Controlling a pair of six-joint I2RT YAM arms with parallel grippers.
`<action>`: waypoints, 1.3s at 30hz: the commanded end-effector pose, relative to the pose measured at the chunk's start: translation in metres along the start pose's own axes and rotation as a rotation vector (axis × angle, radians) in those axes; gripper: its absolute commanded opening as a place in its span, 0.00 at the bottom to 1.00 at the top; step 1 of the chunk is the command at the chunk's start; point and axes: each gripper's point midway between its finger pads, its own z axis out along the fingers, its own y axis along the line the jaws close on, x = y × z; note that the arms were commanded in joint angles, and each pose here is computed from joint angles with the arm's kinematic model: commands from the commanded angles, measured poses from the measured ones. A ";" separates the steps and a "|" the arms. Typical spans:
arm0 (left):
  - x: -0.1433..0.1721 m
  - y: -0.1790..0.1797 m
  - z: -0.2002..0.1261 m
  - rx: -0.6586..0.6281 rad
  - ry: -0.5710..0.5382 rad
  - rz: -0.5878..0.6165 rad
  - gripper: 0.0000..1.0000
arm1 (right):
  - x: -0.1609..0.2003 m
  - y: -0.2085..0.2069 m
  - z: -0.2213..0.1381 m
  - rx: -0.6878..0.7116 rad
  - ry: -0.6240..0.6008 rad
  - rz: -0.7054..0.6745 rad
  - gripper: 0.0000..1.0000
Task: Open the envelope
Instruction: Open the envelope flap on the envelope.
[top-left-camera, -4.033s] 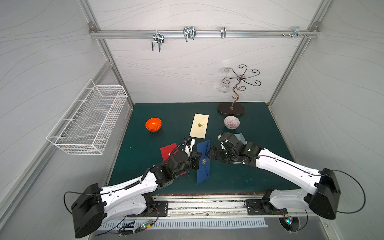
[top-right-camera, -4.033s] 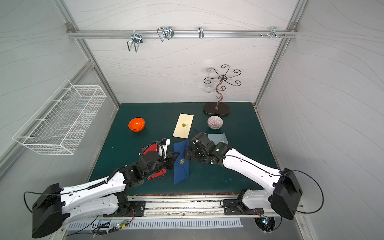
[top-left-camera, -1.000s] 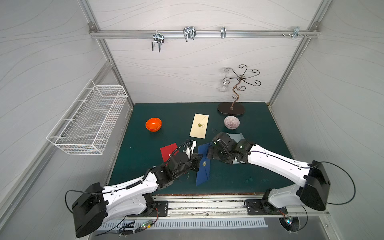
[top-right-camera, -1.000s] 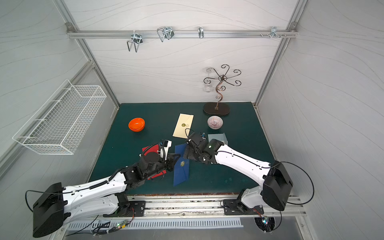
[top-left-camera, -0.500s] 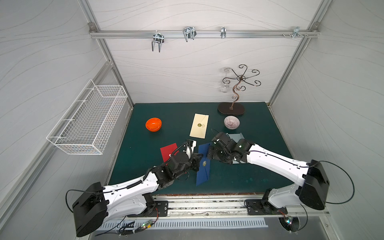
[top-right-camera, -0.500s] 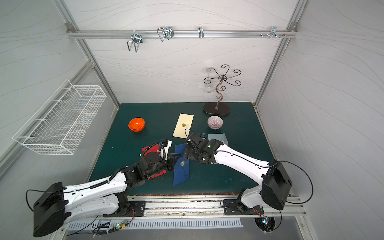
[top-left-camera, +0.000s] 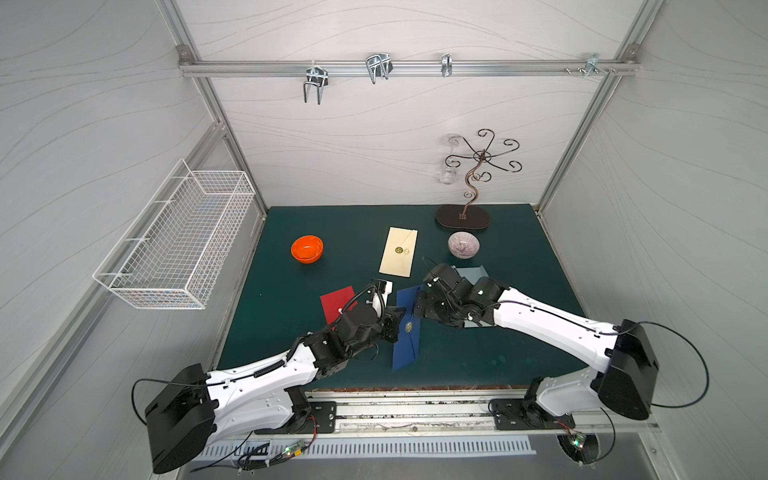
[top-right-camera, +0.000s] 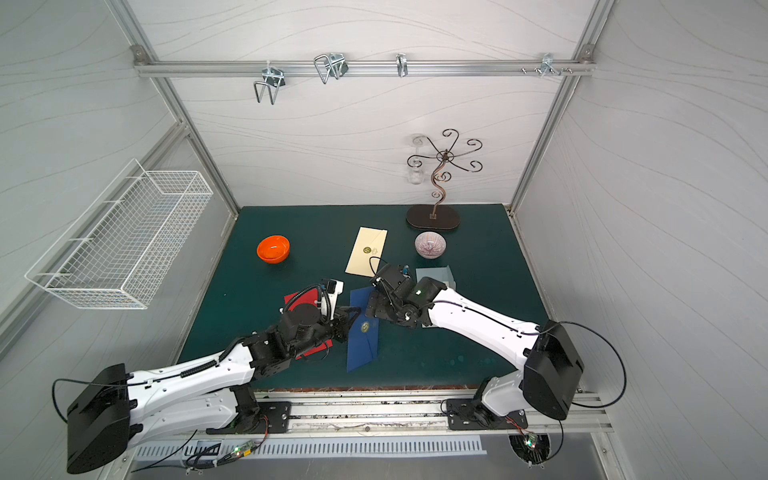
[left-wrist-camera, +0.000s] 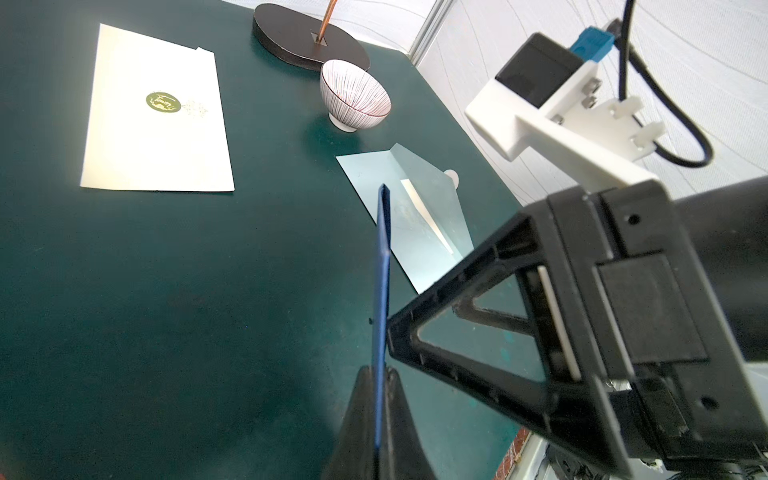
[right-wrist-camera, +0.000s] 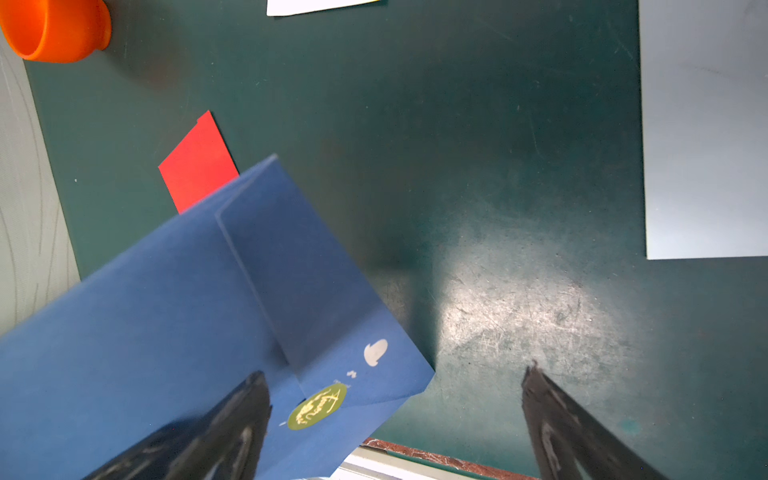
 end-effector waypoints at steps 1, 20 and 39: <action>-0.012 -0.011 0.000 0.034 -0.036 0.002 0.00 | -0.003 0.002 -0.001 0.005 0.003 -0.009 0.96; -0.014 -0.013 0.002 0.036 -0.037 0.016 0.00 | -0.017 -0.003 -0.020 0.000 -0.120 -0.033 0.95; -0.015 -0.016 0.003 0.046 -0.036 0.013 0.00 | -0.005 0.004 -0.001 0.026 -0.012 -0.058 0.95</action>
